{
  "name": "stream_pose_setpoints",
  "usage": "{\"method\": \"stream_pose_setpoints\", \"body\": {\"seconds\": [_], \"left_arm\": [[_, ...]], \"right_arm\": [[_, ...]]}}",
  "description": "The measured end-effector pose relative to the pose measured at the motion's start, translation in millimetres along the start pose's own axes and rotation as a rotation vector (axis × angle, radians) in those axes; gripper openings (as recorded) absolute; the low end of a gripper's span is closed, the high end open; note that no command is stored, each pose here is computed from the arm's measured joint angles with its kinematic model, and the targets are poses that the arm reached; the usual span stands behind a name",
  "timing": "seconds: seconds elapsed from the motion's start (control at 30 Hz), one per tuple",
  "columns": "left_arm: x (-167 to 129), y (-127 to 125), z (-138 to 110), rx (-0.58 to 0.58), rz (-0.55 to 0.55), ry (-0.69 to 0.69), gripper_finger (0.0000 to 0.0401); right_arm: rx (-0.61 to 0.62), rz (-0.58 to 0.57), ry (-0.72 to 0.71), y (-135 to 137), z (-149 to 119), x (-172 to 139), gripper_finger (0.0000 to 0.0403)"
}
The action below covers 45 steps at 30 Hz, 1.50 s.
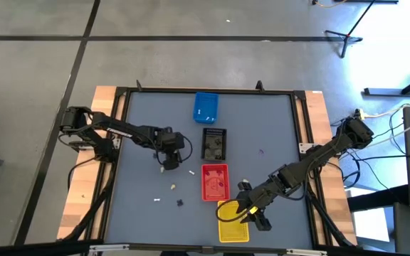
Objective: Sort Halloween decoration
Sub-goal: Put the brown skull toy into the yellow bin
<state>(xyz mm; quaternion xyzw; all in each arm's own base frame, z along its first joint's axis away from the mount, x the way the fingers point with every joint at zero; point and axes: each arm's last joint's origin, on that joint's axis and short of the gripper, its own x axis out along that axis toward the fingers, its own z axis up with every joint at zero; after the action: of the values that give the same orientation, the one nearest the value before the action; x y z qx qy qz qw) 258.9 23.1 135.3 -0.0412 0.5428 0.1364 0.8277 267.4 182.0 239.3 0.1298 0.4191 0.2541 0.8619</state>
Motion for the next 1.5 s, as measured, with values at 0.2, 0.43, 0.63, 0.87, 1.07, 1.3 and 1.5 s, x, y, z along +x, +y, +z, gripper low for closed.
{"method": "stream_pose_setpoints", "body": {"seconds": [0.2,0.43,0.63,0.87,1.07,1.3,1.5], "left_arm": [[4.3,-0.6,-3.5,-0.01,-0.021,-0.033,0.0211],[5.7,-0.5,-6.7,-0.009,-0.022,-0.026,0.0191],[5.8,-0.7,-6.8,-0.008,-0.025,-0.027,0.015],[5.8,-0.6,-6.9,-0.008,-0.025,-0.026,0.0103],[5.8,-0.5,-7.0,-0.007,-0.02,-0.025,0.0069],[5.6,-0.3,-7.0,-0.007,-0.018,-0.025,0.0042],[5.4,-0.4,-6.7,-0.008,-0.026,-0.023,0.0041]], "right_arm": [[0.0,0.0,0.0,0.0,0.0,0.0,0.0179],[0.0,-0.001,0.001,-0.1,-0.1,0.0,0.0179],[0.0,-0.001,0.001,-0.1,-0.1,0.0,0.0179],[0.0,-0.001,0.001,-0.1,-0.1,0.0,0.0179],[0.0,-0.001,0.001,-0.1,-0.1,0.0,0.0179],[0.0,-0.001,0.001,-0.1,-0.1,0.0,0.0179],[0.0,-0.001,0.001,-0.1,-0.1,0.0,0.0179]]}}
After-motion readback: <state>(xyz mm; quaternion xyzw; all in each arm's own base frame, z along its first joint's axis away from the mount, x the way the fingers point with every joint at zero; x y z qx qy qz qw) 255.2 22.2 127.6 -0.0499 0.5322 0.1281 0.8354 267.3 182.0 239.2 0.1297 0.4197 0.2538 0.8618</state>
